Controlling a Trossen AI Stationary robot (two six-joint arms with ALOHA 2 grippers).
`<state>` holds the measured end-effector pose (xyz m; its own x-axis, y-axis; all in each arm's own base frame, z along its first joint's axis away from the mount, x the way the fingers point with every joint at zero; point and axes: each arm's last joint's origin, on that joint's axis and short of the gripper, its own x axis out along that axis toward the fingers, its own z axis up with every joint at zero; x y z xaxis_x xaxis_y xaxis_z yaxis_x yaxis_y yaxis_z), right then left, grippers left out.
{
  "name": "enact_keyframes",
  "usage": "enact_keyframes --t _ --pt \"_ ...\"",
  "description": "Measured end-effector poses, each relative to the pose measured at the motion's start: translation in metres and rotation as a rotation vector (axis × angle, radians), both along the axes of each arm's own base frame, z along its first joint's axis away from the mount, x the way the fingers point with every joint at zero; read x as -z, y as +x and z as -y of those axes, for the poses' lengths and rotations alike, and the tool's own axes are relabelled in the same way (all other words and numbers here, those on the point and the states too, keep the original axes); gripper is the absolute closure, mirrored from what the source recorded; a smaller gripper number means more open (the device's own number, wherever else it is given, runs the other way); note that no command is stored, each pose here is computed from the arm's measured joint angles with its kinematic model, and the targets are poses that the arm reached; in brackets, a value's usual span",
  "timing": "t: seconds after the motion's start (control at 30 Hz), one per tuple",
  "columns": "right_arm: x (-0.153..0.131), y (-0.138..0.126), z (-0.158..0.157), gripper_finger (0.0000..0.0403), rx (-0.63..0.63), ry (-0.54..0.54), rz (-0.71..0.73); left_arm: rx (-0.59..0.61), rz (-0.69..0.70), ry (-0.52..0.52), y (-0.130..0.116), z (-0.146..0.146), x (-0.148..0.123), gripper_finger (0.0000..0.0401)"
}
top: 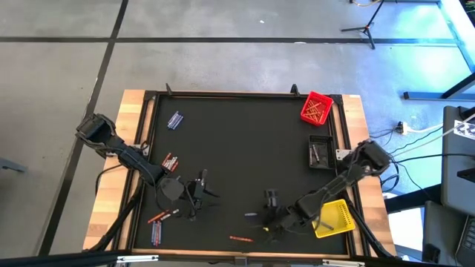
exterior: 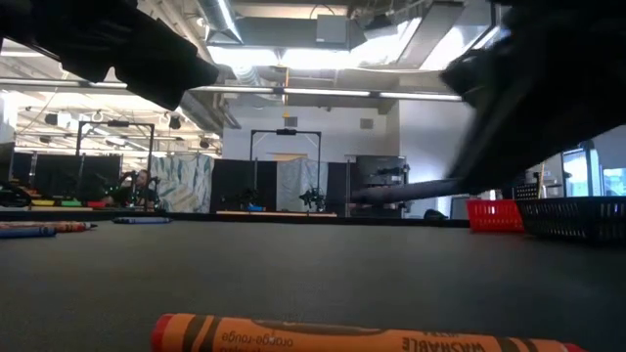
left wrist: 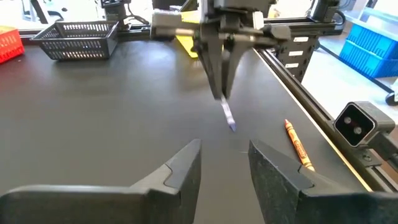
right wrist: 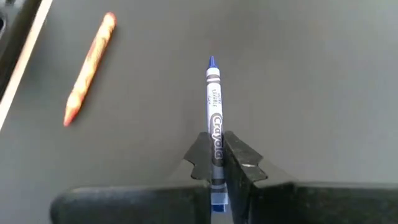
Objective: Sort crayons
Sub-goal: Put the blue crayon into the yellow bin
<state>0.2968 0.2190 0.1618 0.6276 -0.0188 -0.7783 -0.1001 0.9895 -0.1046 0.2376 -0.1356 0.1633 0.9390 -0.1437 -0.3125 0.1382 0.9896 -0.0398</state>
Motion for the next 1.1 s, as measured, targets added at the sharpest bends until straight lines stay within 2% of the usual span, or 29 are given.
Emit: enact_keyframes --t 0.33,0.47,0.63,0.83,1.1 --pt "-0.043 -0.067 -0.011 0.0384 0.053 0.075 -0.165 -0.007 0.002 0.002 0.000 0.000 0.000 0.0275" --pt "-0.064 -0.099 -0.012 0.0389 0.097 0.141 -0.227 -0.016 0.003 0.005 0.000 -0.001 0.000 0.0275" --pt "-0.081 -0.137 -0.011 0.0384 0.182 0.172 -0.270 -0.016 0.003 0.005 0.000 0.000 0.000 0.0275" --pt "-0.086 -0.178 -0.007 0.0387 0.368 0.170 -0.415 -0.024 0.004 0.007 0.001 -0.002 0.000 0.0275" --pt "-0.075 -0.204 -0.006 0.0382 0.462 0.133 -0.485 -0.044 0.004 0.007 0.004 -0.007 0.000 0.0275"
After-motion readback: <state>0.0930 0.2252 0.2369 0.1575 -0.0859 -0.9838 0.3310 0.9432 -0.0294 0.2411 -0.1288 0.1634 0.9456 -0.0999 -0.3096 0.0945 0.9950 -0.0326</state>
